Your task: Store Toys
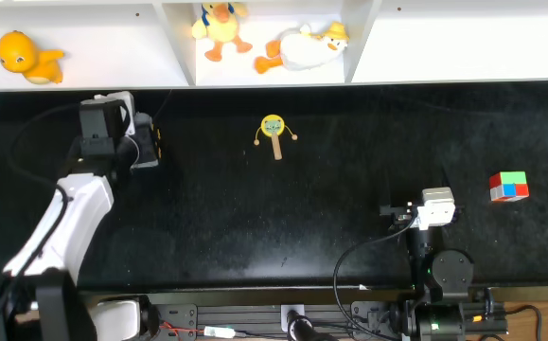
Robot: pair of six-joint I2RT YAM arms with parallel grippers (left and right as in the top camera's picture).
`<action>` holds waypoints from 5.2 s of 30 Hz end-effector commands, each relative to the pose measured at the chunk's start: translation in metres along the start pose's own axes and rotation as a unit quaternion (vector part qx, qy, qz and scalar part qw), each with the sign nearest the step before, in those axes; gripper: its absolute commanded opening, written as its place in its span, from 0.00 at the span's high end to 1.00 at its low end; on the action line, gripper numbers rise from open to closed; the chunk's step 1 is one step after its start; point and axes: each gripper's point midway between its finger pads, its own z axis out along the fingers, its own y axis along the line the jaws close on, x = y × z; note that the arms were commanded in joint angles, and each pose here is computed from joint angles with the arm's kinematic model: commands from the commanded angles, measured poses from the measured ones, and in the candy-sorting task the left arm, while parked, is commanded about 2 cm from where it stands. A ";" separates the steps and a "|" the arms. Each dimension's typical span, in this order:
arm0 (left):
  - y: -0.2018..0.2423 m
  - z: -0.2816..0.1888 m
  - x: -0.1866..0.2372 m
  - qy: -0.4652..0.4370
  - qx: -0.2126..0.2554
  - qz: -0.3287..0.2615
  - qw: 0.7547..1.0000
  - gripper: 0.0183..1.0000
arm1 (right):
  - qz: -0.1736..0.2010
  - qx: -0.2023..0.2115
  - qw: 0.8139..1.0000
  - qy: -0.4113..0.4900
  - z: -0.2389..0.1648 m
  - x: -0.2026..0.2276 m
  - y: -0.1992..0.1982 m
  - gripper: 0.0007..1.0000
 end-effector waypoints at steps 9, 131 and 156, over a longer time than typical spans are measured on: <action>-0.010 -0.085 -0.050 -0.101 0.027 0.012 0.994 0.66 | 0.002 0.003 1.000 0.001 0.000 0.004 -0.001 0.00; -0.026 -0.140 0.053 -0.421 0.069 0.139 0.894 0.00 | -0.011 0.047 0.999 0.011 0.000 0.004 -0.016 0.01; -0.026 -0.140 0.053 -0.421 0.069 0.139 0.894 0.00 | 0.113 0.009 0.883 0.456 0.069 0.009 0.125 0.00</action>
